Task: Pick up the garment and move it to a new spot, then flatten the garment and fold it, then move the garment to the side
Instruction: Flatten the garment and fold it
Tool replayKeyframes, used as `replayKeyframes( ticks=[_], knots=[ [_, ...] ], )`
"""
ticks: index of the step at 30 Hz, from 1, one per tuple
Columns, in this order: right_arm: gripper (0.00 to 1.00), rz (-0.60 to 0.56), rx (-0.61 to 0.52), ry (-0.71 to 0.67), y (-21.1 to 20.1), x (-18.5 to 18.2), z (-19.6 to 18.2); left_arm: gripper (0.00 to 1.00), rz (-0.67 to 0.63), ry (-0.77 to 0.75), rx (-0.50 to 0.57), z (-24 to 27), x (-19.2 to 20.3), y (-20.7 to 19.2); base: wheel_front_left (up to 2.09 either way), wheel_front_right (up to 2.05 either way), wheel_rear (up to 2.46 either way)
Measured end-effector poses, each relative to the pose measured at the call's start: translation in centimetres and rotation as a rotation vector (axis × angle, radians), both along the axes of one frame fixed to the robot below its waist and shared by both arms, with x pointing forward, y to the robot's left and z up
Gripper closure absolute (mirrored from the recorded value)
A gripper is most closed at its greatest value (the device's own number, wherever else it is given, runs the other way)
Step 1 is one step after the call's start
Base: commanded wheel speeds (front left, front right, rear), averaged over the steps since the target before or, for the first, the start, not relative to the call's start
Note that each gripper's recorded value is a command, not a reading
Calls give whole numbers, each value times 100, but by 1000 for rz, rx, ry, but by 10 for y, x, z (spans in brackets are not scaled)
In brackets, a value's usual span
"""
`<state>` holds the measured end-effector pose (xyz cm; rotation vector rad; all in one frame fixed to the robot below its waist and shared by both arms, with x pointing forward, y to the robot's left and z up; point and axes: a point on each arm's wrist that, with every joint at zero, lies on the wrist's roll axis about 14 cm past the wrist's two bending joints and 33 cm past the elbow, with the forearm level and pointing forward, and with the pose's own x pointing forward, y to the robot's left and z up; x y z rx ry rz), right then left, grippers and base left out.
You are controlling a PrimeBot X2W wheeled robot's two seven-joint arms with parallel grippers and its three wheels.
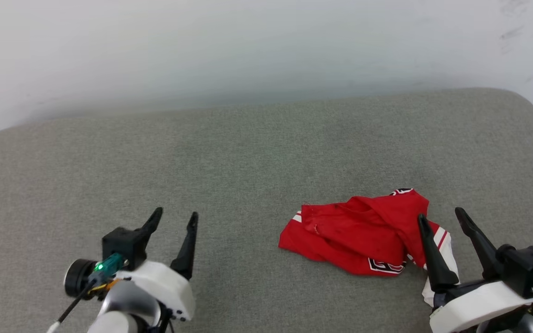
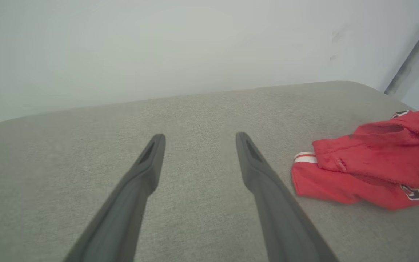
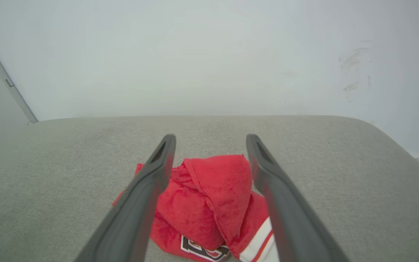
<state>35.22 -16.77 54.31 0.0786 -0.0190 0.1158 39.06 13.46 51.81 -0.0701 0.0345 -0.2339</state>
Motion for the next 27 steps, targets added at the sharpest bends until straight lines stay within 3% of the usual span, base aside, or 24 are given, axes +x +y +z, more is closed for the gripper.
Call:
replayKeyframes(
  ticks=[9, 16, 27],
  knots=[
    [0, -3, 9, -16, 2, 7, 8, 0, -293, 103, 46, -2, 42, -88, 0, 0, 0],
    [0, -43, 9, 20, -10, 18, -6, 0, -488, 310, 96, -39, 55, -144, 0, 0, 0],
    [0, -101, 41, 84, -27, 25, -35, 0, -716, 624, 211, -105, 39, -181, 0, 0, 0]
  ],
)
